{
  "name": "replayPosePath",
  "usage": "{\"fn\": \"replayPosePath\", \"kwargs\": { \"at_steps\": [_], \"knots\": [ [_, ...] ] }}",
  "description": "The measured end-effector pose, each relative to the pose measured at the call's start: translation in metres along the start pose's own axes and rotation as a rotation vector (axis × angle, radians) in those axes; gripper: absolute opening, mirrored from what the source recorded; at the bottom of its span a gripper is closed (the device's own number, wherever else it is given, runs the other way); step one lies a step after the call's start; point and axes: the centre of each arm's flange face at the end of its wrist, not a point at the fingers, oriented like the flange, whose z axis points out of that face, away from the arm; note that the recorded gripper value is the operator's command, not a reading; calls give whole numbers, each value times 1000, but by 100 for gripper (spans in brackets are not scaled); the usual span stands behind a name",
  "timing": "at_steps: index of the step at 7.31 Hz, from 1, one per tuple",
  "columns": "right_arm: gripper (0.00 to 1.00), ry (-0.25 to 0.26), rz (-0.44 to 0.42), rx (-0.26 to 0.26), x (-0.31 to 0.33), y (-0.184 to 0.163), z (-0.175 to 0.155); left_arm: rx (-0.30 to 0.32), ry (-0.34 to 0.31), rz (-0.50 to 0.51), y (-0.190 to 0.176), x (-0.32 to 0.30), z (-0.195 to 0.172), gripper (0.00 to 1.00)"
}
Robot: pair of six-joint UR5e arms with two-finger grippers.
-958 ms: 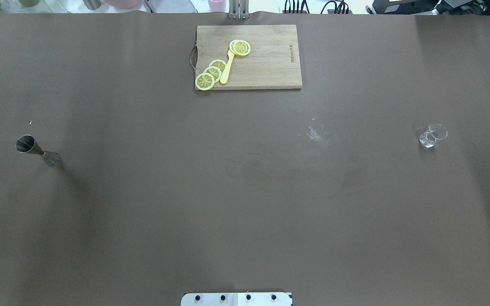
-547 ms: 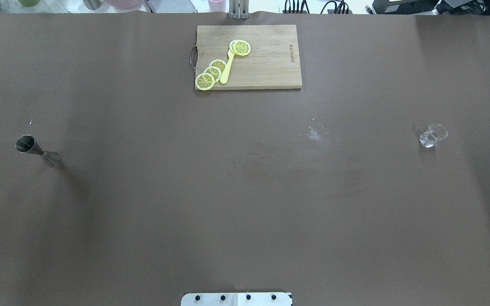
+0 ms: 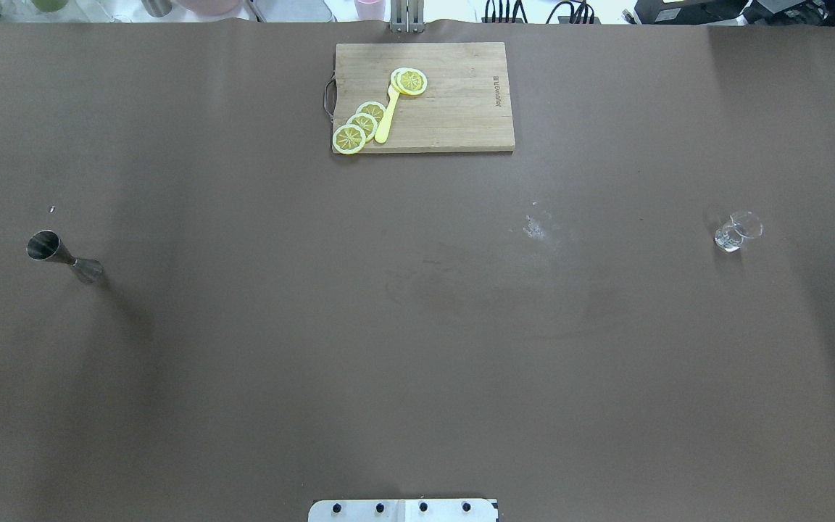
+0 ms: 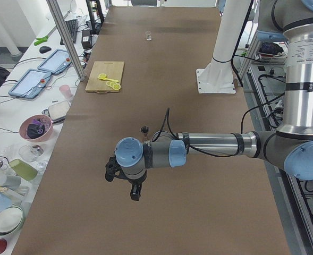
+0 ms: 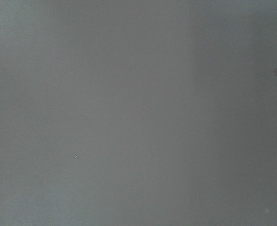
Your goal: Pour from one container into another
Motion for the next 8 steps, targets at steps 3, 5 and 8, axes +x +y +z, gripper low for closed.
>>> {"fn": "replayPosePath", "kwargs": {
  "at_steps": [3,5,8],
  "knots": [
    [100,0,0,0,0,0,0,-3,-21,0,0,-2,-1,98],
    [100,0,0,0,0,0,0,-10,-23,-10,7,-5,3,98],
    [100,1,2,-2,1,0,1,-13,-23,-17,10,-6,4,98]
  ]
}}
